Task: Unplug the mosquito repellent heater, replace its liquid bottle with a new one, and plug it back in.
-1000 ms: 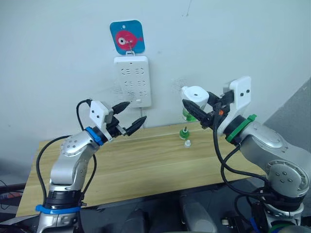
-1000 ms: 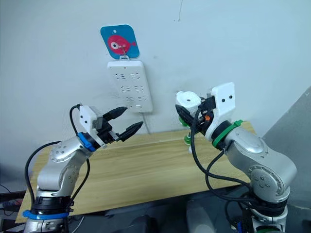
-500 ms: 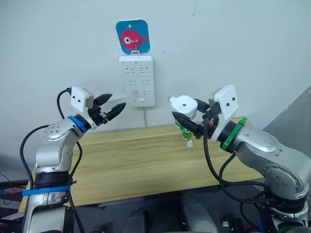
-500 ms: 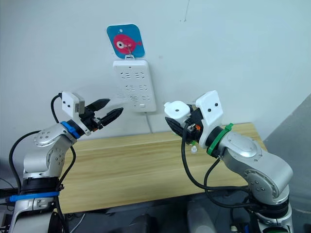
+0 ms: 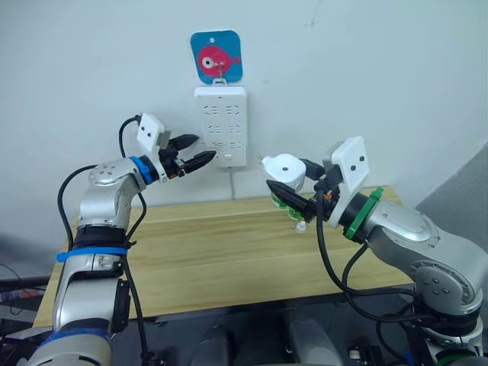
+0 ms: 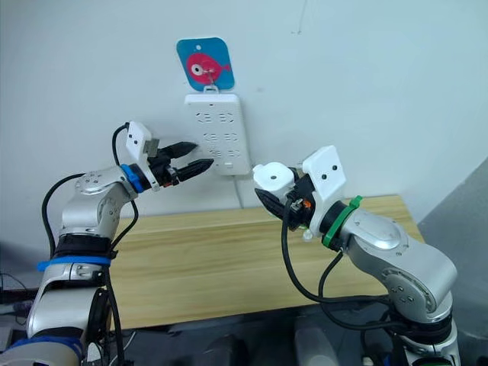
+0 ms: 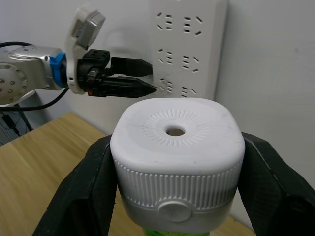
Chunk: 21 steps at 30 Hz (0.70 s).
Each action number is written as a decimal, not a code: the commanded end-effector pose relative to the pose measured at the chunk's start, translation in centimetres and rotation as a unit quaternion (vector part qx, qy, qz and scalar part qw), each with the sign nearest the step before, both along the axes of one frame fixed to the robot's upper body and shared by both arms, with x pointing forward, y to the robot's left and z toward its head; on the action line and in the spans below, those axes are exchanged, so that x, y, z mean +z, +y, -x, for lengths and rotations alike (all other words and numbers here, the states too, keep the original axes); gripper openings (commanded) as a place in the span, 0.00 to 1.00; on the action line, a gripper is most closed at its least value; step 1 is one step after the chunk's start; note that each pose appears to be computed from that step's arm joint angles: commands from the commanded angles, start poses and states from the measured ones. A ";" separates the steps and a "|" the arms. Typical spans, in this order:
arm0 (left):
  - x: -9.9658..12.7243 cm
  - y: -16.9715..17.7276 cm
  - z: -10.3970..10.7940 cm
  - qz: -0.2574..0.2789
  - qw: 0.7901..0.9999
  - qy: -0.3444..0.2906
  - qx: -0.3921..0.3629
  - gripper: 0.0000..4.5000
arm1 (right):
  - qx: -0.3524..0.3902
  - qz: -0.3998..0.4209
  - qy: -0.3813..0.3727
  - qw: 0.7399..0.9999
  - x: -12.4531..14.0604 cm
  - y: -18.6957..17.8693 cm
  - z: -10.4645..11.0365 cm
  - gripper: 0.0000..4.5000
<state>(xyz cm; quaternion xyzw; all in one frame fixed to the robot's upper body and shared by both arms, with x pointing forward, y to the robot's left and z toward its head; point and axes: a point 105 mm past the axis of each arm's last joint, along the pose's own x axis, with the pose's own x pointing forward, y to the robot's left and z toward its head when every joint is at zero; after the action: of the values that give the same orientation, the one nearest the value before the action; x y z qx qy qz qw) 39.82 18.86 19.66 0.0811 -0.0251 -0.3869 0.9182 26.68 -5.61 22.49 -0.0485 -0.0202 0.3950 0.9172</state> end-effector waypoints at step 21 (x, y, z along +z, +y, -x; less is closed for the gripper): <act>2.3 -5.0 0.2 -0.006 0.990 0.013 -0.143 0.79 | 0.024 -0.005 -0.014 1.000 0.5 0.3 1.7 0.66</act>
<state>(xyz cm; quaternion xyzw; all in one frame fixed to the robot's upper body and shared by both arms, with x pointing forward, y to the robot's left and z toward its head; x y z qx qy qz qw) 39.62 14.60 19.87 0.0626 0.0129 -0.5033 0.8618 25.75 -5.51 21.90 -0.0444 -0.0078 0.4099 0.9110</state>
